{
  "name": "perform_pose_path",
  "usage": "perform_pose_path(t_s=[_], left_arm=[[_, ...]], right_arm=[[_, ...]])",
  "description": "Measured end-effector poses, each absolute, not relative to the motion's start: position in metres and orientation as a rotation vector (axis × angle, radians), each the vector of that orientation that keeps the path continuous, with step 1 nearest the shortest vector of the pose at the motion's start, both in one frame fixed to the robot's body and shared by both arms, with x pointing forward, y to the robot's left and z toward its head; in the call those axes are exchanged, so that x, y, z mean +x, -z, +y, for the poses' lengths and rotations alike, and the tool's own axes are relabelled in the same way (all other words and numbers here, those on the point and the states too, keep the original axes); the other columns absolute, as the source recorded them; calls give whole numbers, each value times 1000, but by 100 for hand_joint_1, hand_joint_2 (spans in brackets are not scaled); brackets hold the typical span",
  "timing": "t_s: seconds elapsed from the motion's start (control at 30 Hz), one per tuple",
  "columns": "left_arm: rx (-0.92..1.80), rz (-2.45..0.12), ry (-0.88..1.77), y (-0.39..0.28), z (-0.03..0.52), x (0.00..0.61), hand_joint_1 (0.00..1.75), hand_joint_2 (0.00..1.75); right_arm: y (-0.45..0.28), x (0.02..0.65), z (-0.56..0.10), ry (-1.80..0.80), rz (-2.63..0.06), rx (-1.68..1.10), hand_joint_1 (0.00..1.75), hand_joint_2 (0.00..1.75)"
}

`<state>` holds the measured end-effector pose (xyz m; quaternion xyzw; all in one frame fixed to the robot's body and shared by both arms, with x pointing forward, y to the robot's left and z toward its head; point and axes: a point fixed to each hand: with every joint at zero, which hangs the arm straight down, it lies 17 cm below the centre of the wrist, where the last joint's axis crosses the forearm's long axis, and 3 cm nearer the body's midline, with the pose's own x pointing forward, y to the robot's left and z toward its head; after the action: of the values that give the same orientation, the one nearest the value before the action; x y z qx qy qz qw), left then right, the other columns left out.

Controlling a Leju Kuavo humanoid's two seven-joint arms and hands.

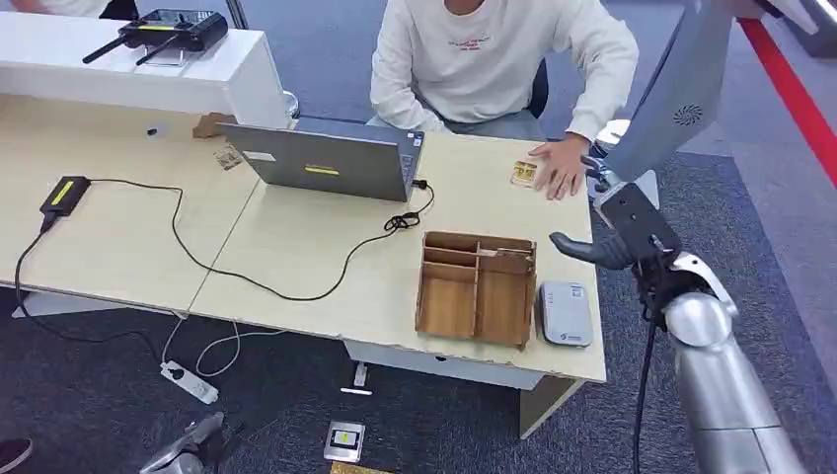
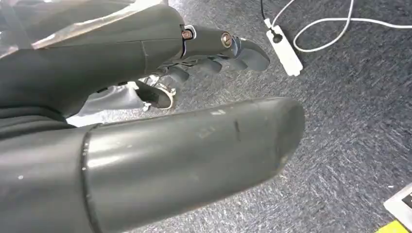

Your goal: Pass the card to the sensor for recognition and then transmit it.

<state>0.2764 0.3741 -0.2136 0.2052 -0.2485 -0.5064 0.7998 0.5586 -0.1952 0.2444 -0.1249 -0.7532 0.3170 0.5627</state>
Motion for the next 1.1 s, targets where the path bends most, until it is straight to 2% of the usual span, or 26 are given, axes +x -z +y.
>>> perform_pose_path(t_s=[0.47, 0.8, 1.1], left_arm=[[482, -538, 1135, 205, 377, 295, 0, 0], [466, -534, 1159, 206, 370, 296, 0, 0], [455, -527, 1188, 203, 368, 301, 0, 0]], right_arm=[[-207, 549, -151, -1201, -1738, -706, 0, 175], [-201, 563, -128, -1257, -1746, -731, 0, 175], [-176, 569, -140, -1270, -1646, -725, 0, 175]])
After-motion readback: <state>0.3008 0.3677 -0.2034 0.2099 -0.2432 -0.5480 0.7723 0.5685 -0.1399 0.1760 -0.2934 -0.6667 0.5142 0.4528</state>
